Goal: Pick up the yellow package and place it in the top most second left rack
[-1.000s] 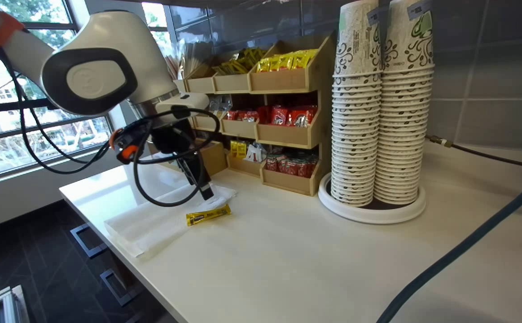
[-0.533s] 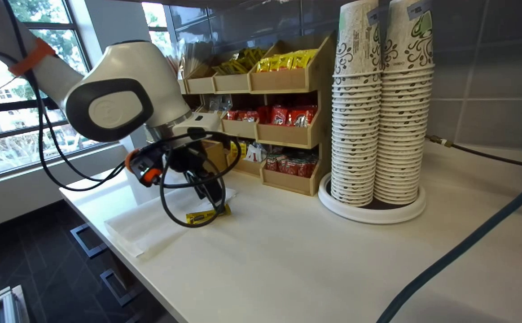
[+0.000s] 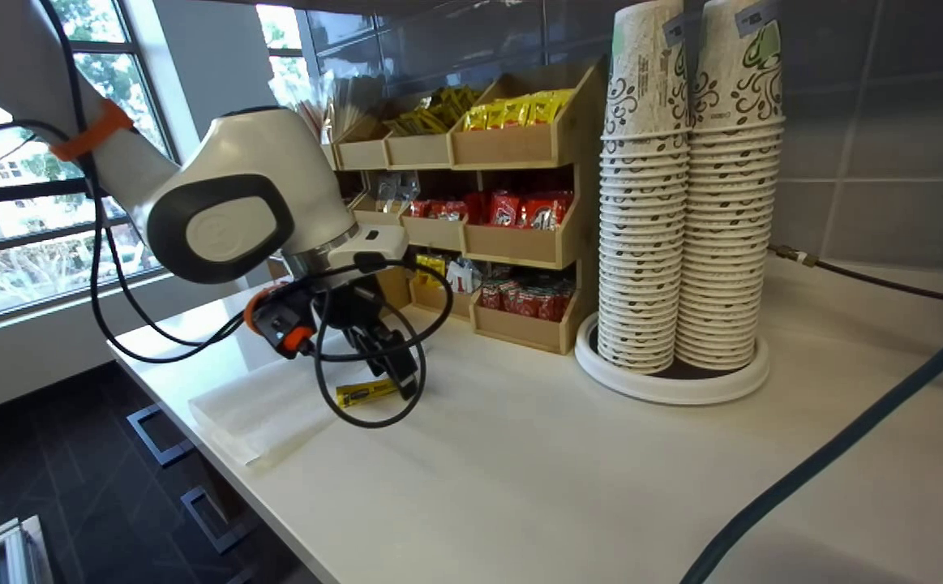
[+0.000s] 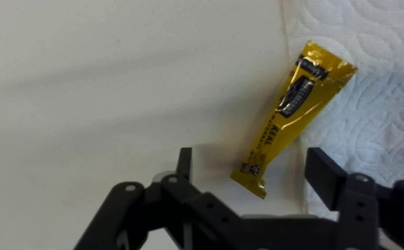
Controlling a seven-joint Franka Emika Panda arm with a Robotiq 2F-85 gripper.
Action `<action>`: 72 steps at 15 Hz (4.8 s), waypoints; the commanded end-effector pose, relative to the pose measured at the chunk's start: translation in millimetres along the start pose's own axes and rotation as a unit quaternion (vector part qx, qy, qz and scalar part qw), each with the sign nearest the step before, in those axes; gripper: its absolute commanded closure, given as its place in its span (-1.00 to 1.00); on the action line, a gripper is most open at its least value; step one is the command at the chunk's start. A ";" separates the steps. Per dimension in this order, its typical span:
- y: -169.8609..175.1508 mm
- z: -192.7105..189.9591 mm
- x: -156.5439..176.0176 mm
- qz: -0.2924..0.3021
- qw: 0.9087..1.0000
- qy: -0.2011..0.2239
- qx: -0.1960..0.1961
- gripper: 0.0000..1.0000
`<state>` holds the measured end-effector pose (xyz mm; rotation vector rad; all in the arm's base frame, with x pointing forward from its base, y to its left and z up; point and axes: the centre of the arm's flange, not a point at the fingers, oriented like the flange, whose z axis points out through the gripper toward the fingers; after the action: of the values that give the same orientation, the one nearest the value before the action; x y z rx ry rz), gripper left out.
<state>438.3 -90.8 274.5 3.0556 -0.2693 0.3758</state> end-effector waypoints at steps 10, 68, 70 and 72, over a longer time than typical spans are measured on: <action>5.8 2.1 12.5 0.004 1.000 0.013 0.008 1.00; -128.4 -264.0 81.0 -0.244 0.785 0.563 0.092 1.00; -132.2 -261.5 82.6 -0.246 0.769 0.584 0.088 1.00; -133.2 -255.9 85.7 -0.246 0.754 0.603 0.080 1.00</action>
<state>461.1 47.0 550.2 2.2584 0.6279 2.0681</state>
